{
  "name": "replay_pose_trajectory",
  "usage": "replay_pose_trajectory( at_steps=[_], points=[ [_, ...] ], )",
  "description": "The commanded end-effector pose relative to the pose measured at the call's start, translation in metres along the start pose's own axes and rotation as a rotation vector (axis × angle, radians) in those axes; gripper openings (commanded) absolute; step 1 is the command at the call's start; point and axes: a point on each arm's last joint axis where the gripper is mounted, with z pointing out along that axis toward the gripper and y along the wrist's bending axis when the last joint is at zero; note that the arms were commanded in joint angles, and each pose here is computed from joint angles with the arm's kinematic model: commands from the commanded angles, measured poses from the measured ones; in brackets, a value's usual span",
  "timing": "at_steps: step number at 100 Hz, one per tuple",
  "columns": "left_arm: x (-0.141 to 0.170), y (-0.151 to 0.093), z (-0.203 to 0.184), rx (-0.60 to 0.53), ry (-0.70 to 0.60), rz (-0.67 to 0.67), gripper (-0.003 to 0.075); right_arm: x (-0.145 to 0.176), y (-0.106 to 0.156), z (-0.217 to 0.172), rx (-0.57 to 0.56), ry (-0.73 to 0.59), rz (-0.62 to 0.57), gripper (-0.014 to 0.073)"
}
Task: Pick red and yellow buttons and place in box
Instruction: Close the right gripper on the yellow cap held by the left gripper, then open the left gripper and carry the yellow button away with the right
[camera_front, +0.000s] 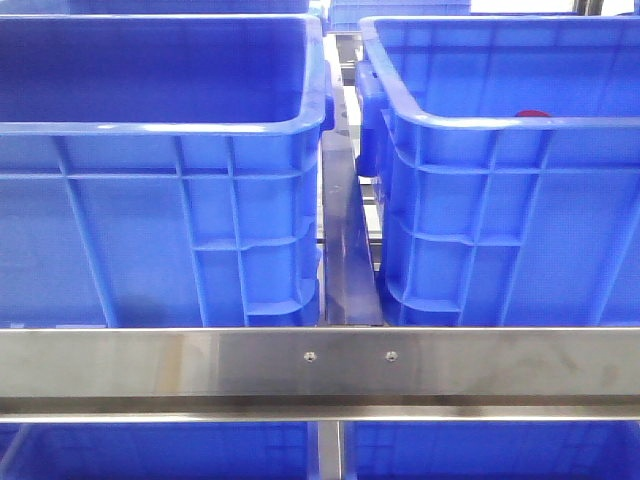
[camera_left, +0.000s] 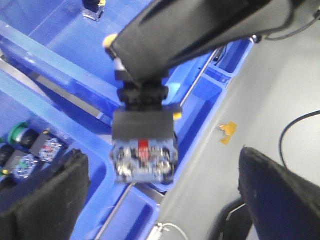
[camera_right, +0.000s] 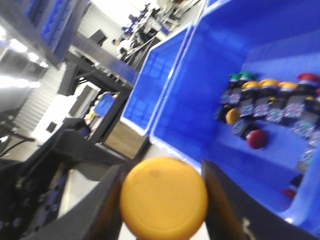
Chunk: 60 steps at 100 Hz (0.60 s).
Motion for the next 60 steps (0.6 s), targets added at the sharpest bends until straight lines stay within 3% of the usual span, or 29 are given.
replay_pose_trajectory(
  at_steps=[1, 34, 60],
  points=[
    [-0.012, 0.001, -0.024, -0.021, -0.125, -0.006, 0.0568, -0.017, 0.017, -0.004, -0.075, -0.109, -0.005, 0.0161],
    [-0.003, 0.025, -0.05, -0.221, -0.178, -0.102, 0.0568, -0.02, 0.011, -0.004, -0.004, -0.146, -0.027, 0.0161],
    [0.029, 0.075, -0.066, -0.413, -0.149, -0.274, 0.0568, -0.02, 0.011, -0.004, -0.004, -0.145, -0.035, 0.0161]
  ],
)
